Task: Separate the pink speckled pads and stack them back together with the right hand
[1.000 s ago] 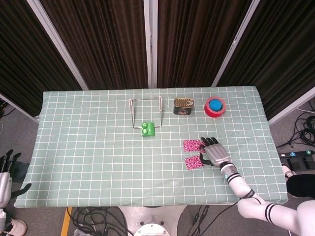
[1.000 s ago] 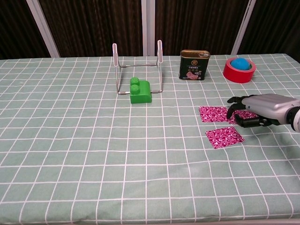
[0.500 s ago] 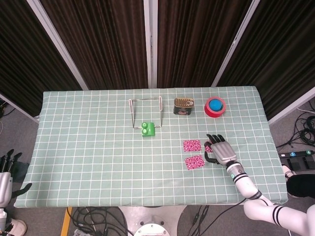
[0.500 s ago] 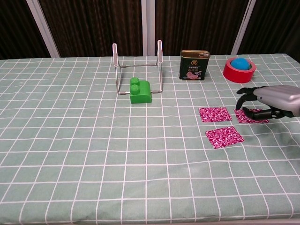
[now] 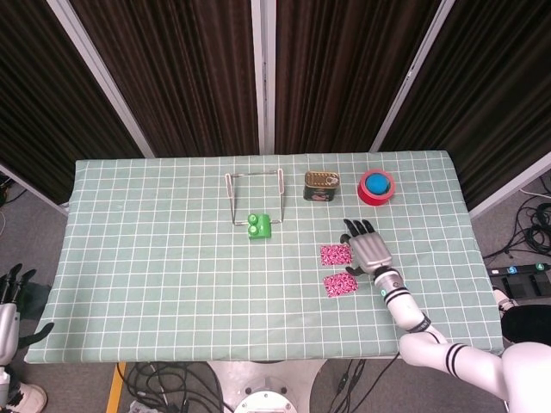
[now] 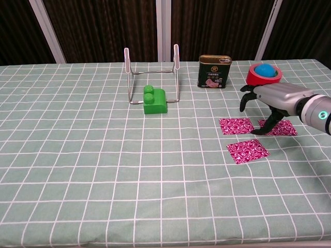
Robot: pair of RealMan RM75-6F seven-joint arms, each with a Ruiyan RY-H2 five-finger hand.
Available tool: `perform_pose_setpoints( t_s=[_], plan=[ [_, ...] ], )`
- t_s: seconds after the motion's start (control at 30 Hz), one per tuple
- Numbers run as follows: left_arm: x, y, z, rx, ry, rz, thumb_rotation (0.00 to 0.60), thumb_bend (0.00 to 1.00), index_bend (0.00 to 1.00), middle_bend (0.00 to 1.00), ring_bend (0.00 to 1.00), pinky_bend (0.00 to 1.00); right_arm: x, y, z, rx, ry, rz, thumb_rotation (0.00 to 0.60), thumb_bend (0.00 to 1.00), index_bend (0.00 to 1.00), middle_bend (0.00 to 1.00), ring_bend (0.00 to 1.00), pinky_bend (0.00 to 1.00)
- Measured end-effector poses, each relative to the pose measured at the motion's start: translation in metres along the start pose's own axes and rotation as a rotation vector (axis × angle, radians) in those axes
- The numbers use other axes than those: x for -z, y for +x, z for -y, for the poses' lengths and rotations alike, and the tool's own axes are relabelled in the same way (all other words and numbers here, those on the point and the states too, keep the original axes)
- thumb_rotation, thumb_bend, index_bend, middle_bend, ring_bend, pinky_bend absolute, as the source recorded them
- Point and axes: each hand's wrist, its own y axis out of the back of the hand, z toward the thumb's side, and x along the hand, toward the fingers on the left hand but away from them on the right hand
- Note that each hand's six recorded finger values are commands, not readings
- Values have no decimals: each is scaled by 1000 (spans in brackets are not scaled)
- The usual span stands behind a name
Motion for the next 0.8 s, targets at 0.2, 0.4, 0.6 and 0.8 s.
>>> perform_pose_setpoints(
  t_s=[0.2, 0.4, 0.6, 0.8],
  plan=[
    [1, 1, 0, 1, 1, -4, 600, 32, 176, 150, 116, 128, -8, -13, 3, -22, 19, 6, 527, 122, 304, 0, 0, 0],
    [1, 1, 0, 4, 1, -6, 600, 32, 176, 150, 116, 128, -9, -16, 5, -30, 26, 16, 524, 123, 306, 0, 0, 0],
    [1, 0, 0, 2, 1, -5, 600, 32, 176, 150, 116, 128, -9, -17, 9, -38, 26, 20, 523, 123, 315, 0, 0, 0],
    [2, 0, 0, 2, 2, -7, 600, 32, 176, 150, 116, 128, -10, -17, 11, -42, 30, 21, 525, 123, 332, 0, 0, 0]
  ],
)
